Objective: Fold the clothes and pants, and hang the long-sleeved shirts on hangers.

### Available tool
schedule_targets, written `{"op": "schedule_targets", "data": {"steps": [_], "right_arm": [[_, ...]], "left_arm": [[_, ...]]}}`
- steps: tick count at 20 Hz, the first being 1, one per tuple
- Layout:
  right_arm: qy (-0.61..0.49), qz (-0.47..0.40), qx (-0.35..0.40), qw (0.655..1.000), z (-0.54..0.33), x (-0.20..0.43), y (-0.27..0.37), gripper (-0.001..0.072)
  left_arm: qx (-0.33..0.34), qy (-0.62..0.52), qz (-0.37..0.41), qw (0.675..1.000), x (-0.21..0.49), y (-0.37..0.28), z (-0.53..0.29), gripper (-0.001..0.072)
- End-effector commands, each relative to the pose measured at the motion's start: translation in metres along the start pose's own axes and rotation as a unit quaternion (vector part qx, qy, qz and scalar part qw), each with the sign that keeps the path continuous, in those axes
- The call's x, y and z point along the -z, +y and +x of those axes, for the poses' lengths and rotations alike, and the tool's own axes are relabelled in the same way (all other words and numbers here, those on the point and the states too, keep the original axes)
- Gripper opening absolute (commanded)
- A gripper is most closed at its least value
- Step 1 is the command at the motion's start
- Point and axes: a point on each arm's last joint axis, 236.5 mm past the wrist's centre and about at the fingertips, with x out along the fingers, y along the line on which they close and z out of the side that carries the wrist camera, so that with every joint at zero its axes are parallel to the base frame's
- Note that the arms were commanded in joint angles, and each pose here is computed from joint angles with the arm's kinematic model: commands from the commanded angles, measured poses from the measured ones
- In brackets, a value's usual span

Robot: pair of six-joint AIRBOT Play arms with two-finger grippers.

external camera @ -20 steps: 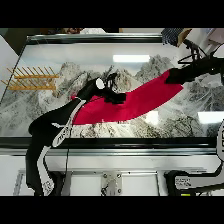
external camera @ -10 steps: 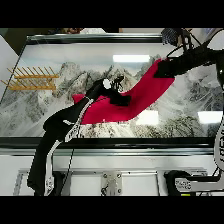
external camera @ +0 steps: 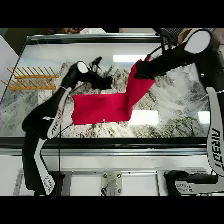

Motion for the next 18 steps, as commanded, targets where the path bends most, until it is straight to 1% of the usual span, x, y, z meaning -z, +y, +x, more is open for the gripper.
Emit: {"op": "schedule_targets", "data": {"steps": [1, 4, 6, 10, 14, 15, 16, 17, 18], "right_arm": [[-0.012, 0.018, -0.026, 0.999, 0.034, -0.006, 0.038, 0.0013], [0.001, 0.018, -0.045, 0.999, 0.083, 0.0, 0.066, 0.0013], [0.015, 0.02, -0.072, 0.997, 0.124, 0.008, 0.088, 0.0013], [0.035, 0.007, -0.138, 0.99, 0.199, 0.03, 0.128, 0.0013], [0.034, 0.002, -0.167, 0.985, 0.26, 0.051, 0.148, 0.002], [0.032, -0.004, -0.178, 0.984, 0.269, 0.055, 0.154, 0.0139], [0.031, -0.01, -0.194, 0.981, 0.276, 0.057, 0.163, 0.0368], [0.029, -0.013, -0.219, 0.975, 0.277, 0.059, 0.177, 0.051], [0.02, -0.025, -0.245, 0.969, 0.271, 0.055, 0.191, 0.0527]], "left_arm": [[-0.055, -0.042, -0.01, 0.998, -0.025, 0.053, -0.076, 0.0008], [-0.101, -0.075, -0.01, 0.992, -0.035, 0.088, -0.141, 0.0008], [-0.122, -0.102, -0.018, 0.987, -0.04, 0.103, -0.183, 0.0008], [-0.137, -0.147, -0.032, 0.979, -0.042, 0.116, -0.246, 0.0008], [-0.144, -0.167, -0.034, 0.975, -0.04, 0.115, -0.274, 0.0008], [-0.144, -0.17, -0.033, 0.974, -0.04, 0.113, -0.277, 0.0008], [-0.144, -0.173, -0.031, 0.974, -0.041, 0.111, -0.279, 0.0008], [-0.143, -0.173, -0.028, 0.974, -0.041, 0.108, -0.279, 0.0008], [-0.142, -0.172, -0.025, 0.974, -0.041, 0.105, -0.278, 0.0008]]}}
